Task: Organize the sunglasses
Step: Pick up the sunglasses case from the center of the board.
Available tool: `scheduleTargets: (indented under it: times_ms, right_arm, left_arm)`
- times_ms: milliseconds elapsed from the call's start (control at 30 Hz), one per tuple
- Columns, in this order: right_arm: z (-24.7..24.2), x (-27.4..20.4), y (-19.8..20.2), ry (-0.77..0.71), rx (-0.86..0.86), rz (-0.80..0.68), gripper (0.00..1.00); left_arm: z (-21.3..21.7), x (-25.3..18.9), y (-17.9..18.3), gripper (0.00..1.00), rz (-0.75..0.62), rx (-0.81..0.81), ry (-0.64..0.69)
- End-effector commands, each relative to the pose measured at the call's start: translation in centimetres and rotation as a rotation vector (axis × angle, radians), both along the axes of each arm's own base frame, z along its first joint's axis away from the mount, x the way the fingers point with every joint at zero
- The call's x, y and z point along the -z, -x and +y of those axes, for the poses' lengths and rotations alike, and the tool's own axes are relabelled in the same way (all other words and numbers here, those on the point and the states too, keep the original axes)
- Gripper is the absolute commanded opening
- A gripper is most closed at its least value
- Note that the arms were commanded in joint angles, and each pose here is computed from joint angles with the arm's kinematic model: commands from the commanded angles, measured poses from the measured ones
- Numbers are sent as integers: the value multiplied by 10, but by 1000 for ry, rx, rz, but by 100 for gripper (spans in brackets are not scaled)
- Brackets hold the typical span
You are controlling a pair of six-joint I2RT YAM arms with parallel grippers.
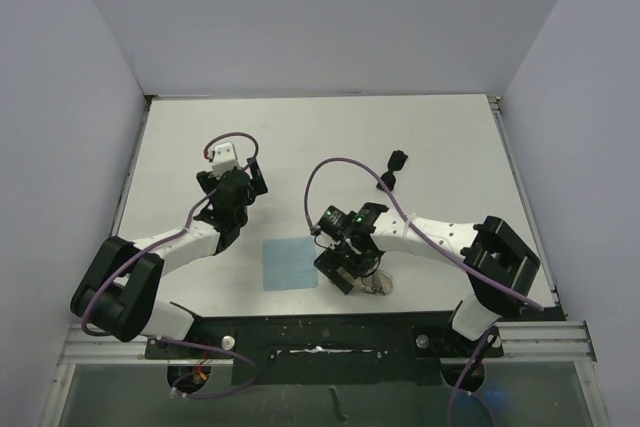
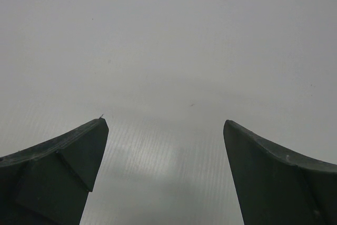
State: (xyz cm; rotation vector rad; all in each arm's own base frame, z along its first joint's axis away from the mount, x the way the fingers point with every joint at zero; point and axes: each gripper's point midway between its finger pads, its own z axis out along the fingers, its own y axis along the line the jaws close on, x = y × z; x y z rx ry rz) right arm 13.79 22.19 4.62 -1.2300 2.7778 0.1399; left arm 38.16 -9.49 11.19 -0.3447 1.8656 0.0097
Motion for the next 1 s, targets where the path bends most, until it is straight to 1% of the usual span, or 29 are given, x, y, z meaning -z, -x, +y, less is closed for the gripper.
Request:
scheduleTargets:
  times_ms: [0, 567, 700, 833, 967]
  right_arm:
    - [-1, 5, -4, 11, -15, -10, 99]
    - [-1, 12, -12, 24, 12, -45, 98]
    - [3, 15, -14, 15, 13, -48, 93]
    - [5, 17, -16, 11, 16, -51, 91]
    - [8, 17, -17, 4, 20, -54, 83]
  left_arm:
    - [-3, -17, -6, 93, -56, 1, 44]
    - [-4, -16, -7, 93, -57, 6, 49]
    - [-4, -16, -6, 93, -57, 6, 49]
    - [-3, -15, -6, 93, -55, 4, 48]
    - [-3, -15, -6, 93, -54, 4, 47]
